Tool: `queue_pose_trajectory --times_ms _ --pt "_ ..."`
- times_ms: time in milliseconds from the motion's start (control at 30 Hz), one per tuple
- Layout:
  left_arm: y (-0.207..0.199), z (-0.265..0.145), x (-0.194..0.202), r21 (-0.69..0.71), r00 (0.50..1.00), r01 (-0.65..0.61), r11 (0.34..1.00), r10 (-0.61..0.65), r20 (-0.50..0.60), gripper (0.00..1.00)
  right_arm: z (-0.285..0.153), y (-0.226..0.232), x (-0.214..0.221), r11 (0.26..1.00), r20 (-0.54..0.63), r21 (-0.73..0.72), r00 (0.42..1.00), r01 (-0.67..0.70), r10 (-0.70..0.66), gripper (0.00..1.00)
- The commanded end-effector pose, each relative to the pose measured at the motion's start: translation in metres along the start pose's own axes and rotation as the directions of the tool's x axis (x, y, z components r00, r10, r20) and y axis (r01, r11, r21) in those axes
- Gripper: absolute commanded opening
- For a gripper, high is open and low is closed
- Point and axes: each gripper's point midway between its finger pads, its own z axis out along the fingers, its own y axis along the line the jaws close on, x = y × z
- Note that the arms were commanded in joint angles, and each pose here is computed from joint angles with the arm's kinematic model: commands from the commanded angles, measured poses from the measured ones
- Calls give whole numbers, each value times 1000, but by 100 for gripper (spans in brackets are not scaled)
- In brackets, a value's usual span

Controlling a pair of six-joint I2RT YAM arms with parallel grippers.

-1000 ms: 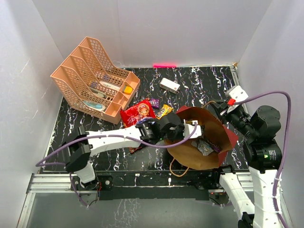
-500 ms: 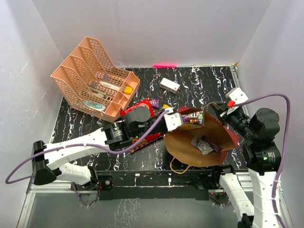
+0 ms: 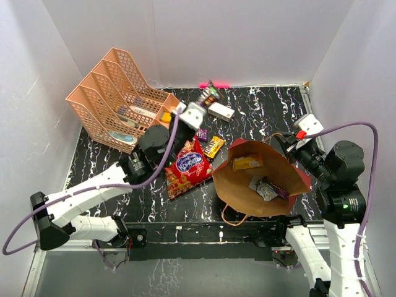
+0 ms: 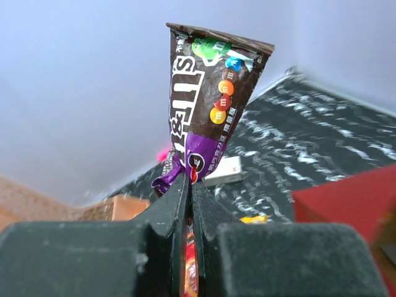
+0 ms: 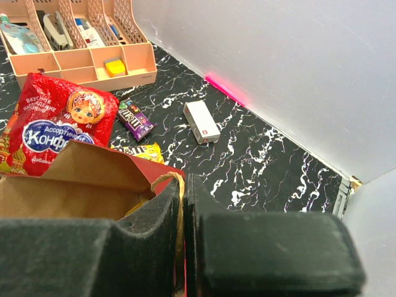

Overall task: Take the snacks out of the paper bag
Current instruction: Place the snack at the center of the board.

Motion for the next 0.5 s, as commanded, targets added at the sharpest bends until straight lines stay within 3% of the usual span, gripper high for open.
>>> queue_pose_trajectory --times_ms 0,100,200,467 --pt "63 3 67 -280 969 125 952 -178 -173 0 -2 -8 -21 999 66 34 997 39 -41 8" --pt "74 6 123 -308 899 230 923 -323 -295 0 -4 -8 -23 998 67 39 997 41 -44 8" --pt "70 5 172 -314 820 270 910 -389 -419 0 -5 -8 -24 998 64 40 997 45 -47 8" --pt "61 -7 239 -393 678 310 866 -491 -547 0 -3 -7 -25 999 68 23 997 42 -43 8"
